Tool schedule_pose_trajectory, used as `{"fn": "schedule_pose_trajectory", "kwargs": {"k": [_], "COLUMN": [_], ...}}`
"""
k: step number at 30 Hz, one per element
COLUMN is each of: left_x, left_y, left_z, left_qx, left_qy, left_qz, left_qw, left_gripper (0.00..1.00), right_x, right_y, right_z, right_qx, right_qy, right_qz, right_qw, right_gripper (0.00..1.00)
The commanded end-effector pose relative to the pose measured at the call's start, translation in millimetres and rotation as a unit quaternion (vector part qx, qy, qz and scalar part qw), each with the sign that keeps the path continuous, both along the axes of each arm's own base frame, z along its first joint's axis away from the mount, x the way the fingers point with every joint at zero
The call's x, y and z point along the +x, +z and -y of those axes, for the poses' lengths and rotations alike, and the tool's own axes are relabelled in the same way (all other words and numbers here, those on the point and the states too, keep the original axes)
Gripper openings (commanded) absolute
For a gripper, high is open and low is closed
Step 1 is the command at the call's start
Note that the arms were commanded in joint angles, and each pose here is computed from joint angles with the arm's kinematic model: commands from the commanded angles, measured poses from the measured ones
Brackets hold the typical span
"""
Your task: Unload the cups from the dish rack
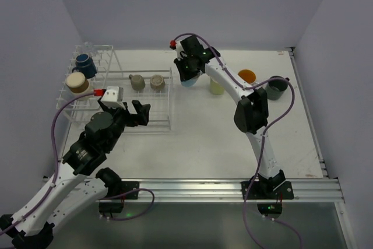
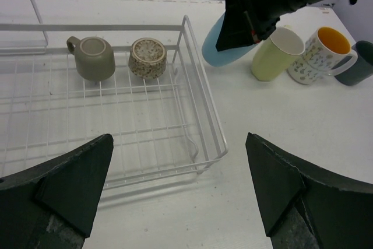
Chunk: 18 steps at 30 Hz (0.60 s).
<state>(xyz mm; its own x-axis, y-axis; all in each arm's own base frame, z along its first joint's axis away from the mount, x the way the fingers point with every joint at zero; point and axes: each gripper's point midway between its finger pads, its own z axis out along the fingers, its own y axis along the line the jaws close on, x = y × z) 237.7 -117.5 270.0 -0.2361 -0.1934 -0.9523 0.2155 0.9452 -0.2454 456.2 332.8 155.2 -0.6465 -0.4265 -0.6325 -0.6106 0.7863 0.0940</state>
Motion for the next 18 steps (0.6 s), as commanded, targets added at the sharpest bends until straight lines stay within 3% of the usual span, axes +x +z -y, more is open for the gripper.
{"fn": "schedule_pose_trajectory", "kwargs": {"k": [1,13,14,15,18], "left_x": [4,17,17,18,20], "left_y": [-2,-10,-11,-12,-14], "left_z": [1,-3,-3,-3,0], "left_qx": [0.017,0.013,0.013,0.014,0.011], "left_qy": [-0.015,-0.019,-0.018,-0.017,-0.018], "left_qz": [0.005,-0.008,-0.011,-0.012,-0.02], "left_qw": [1.0,1.0,1.0,1.0,1.0], "left_gripper": [1.0,1.0,1.0,1.0,1.0], "right_x": [-1,1,1,3,3], "right_y": [-8,-60,-59,-59,-36], "right_z": [11,15,15,15,12], "right_qx": [-0.056,-0.086,-0.085,-0.083,-0.059], "right_qy": [0.058,0.058,0.057,0.054,0.049], "right_qz": [0.01,-0.015,-0.013,-0.008,0.013], "right_qw": [0.997,0.995,0.995,0.995,0.997], "right_gripper": [0.0,0.02,0.07,0.26,0.5]}}
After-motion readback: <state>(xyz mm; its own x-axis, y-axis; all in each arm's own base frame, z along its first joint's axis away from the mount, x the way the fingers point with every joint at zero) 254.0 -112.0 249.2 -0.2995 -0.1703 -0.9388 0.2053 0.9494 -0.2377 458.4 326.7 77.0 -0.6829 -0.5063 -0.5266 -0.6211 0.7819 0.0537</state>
